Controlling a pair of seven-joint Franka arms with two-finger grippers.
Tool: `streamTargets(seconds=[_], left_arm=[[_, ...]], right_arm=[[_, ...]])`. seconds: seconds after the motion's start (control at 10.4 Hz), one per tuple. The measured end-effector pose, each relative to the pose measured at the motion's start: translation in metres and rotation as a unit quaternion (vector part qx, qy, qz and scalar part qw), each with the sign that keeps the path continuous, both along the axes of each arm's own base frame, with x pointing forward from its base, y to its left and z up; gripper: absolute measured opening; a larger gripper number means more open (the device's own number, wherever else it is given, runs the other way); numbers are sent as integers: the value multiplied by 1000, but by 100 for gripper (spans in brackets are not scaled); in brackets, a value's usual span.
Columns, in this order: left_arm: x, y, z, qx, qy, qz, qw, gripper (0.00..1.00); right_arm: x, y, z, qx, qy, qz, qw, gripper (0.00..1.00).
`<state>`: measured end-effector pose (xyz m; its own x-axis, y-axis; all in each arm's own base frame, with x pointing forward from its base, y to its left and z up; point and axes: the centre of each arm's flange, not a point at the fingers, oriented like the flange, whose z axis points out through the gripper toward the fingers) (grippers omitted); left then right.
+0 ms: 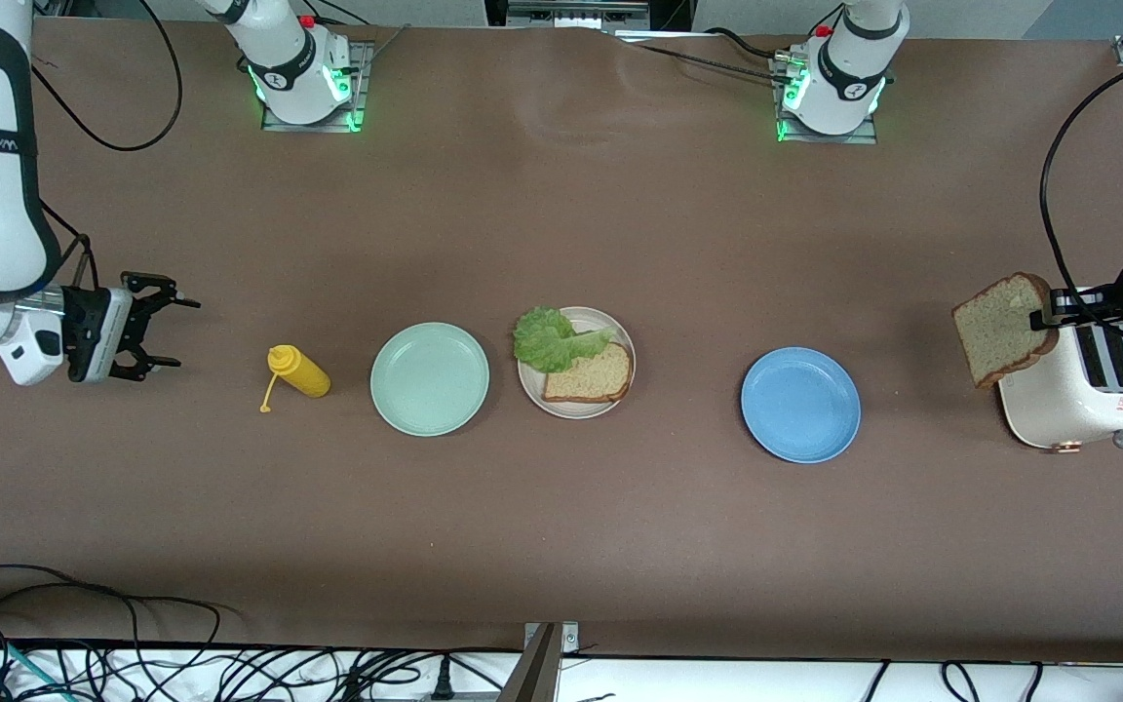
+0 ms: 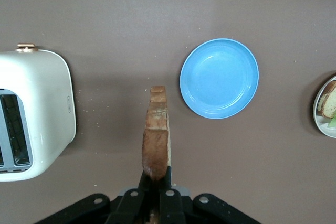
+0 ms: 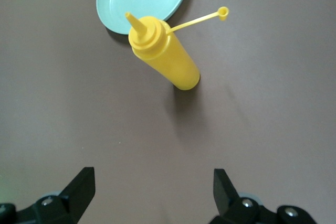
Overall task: Make sandwich on beige plate with both arms
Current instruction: 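Withdraw the right gripper while the left gripper lifts the bread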
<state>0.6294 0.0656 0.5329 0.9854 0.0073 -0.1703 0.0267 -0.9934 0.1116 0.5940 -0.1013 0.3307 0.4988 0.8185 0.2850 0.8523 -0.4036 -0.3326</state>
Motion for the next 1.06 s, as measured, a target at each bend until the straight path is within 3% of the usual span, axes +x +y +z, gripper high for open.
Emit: streamTargets(seconds=[0.29, 0.58, 0.77, 1.06], left_arm=[[0, 1, 0, 0, 0, 1, 1000, 8], [0, -3, 0, 0, 0, -2, 1000, 8], [0, -6, 0, -1, 0, -5, 1000, 8], [1, -9, 0, -1, 0, -7, 1000, 8]], right_arm=[[-2, 13, 32, -35, 36, -86, 995, 100], [-3, 48, 70, -78, 72, -188, 976, 100], [-7, 83, 95, -124, 92, -258, 954, 100], [-22, 132, 132, -189, 111, -366, 904, 100]])
